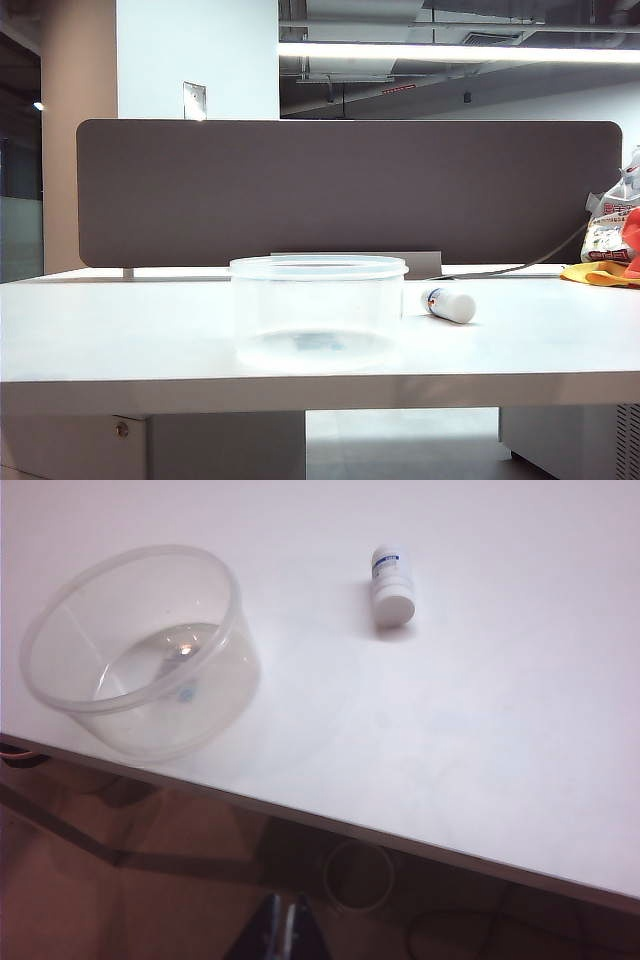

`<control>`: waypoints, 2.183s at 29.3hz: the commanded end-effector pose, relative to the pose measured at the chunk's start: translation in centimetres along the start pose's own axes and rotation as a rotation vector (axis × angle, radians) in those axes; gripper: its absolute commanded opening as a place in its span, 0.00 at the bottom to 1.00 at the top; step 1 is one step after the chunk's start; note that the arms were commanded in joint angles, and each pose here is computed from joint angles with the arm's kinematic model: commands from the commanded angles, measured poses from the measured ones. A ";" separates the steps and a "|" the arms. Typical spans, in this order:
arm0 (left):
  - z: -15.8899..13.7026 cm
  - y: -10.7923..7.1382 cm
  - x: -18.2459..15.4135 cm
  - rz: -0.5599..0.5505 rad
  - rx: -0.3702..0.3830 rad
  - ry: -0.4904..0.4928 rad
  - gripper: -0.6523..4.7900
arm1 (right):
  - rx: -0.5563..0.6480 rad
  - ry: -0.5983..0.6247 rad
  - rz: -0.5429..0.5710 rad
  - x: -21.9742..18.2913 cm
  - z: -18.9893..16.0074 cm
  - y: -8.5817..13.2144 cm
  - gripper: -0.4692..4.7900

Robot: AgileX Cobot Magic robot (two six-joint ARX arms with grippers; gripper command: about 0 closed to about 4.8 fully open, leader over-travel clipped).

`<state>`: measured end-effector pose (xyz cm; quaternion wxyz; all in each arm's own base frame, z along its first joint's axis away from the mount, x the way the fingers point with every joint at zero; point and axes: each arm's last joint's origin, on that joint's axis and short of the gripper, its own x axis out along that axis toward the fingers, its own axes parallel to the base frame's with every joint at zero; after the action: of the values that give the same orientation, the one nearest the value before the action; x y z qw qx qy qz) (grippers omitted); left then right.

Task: Remove the lid of the round box, pick up the small white medicine bottle inside, and place it on the table.

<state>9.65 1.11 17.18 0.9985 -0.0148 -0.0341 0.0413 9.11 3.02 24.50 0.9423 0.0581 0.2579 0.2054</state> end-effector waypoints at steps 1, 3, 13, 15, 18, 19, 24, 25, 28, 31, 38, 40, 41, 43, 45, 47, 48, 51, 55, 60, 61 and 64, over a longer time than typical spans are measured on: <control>-0.4 0.0 0.0 -0.001 0.012 0.042 0.22 | -0.006 -0.017 0.003 -0.1 0.2 0.1 0.13; -0.6 0.0 0.0 -0.004 0.019 0.065 0.22 | -0.006 -0.017 0.003 -0.1 0.2 0.1 0.13; -0.7 0.0 0.0 -0.003 0.009 0.071 0.22 | -0.007 -0.019 0.004 -0.1 0.2 0.1 0.13; -0.7 0.0 0.0 -0.003 0.009 0.071 0.22 | -0.007 -0.021 0.004 -0.2 0.2 0.1 0.13; -0.7 0.0 0.0 -0.003 0.009 0.071 0.22 | -0.008 -0.024 0.004 -0.2 0.2 0.1 0.13; -0.7 0.0 0.0 -0.003 0.009 0.071 0.22 | -0.008 -0.024 0.004 -0.2 0.2 0.1 0.13; -0.7 0.0 0.0 -0.003 0.009 0.071 0.22 | -0.008 -0.024 0.004 -0.2 0.2 0.1 0.13; -0.7 0.0 0.0 -0.003 0.009 0.071 0.22 | -0.008 -0.024 0.004 -0.2 0.2 0.1 0.13; -0.7 0.0 0.0 -0.003 0.009 0.071 0.22 | -0.060 -0.036 -0.006 -0.2 0.3 0.1 0.13; -0.7 0.0 0.0 -0.003 0.009 0.071 0.22 | -0.118 -0.122 -0.068 -0.2 0.8 -0.3 0.13; -0.7 0.0 0.0 -0.003 0.009 0.071 0.22 | -0.141 -0.508 -0.185 -0.3 -0.5 -1.9 0.13; -0.7 0.0 0.0 0.001 0.009 0.071 0.22 | -0.112 -0.580 -0.232 -0.3 -1.4 -2.3 0.13; -0.7 0.0 0.0 0.000 0.009 0.071 0.22 | -0.102 -0.606 -0.243 -0.3 -1.8 -2.5 0.13; -0.7 0.0 0.0 -0.002 0.009 0.071 0.22 | -0.087 -0.648 -0.263 -0.1 -2.6 -2.9 0.13; -0.7 0.0 0.0 -0.001 0.009 0.071 0.22 | -0.088 -0.659 -0.275 0.2 -3.2 -3.2 0.13; -0.7 0.0 0.0 -0.001 0.009 0.071 0.22 | -0.083 -0.644 -0.277 0.7 -3.9 -3.5 0.13; -0.7 0.0 0.0 -0.001 0.009 0.071 0.22 | -0.081 -0.634 -0.276 1.0 -4.1 -3.6 0.13; -0.7 0.0 0.0 -0.001 0.009 0.071 0.22 | -0.076 -0.605 -0.280 1.9 -5.2 -4.0 0.13; -0.7 0.0 0.0 -0.001 0.009 0.071 0.22 | -0.078 -0.557 -0.289 2.9 -6.3 -4.5 0.13; -0.7 0.0 0.0 -0.001 0.009 0.073 0.22 | -0.154 -0.505 -0.314 3.1 -6.7 -4.6 0.13; -0.7 0.0 0.0 -0.001 0.009 0.073 0.22 | -0.165 -0.501 -0.317 3.1 -6.7 -4.6 0.13; -0.7 0.0 0.0 -0.001 0.009 0.073 0.22 | -0.185 -0.477 -0.325 3.2 -6.8 -4.6 0.13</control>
<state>9.67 1.11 16.40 0.9990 -0.0106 0.0067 0.0420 9.71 0.18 16.32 0.9984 -0.0125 0.0125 0.0541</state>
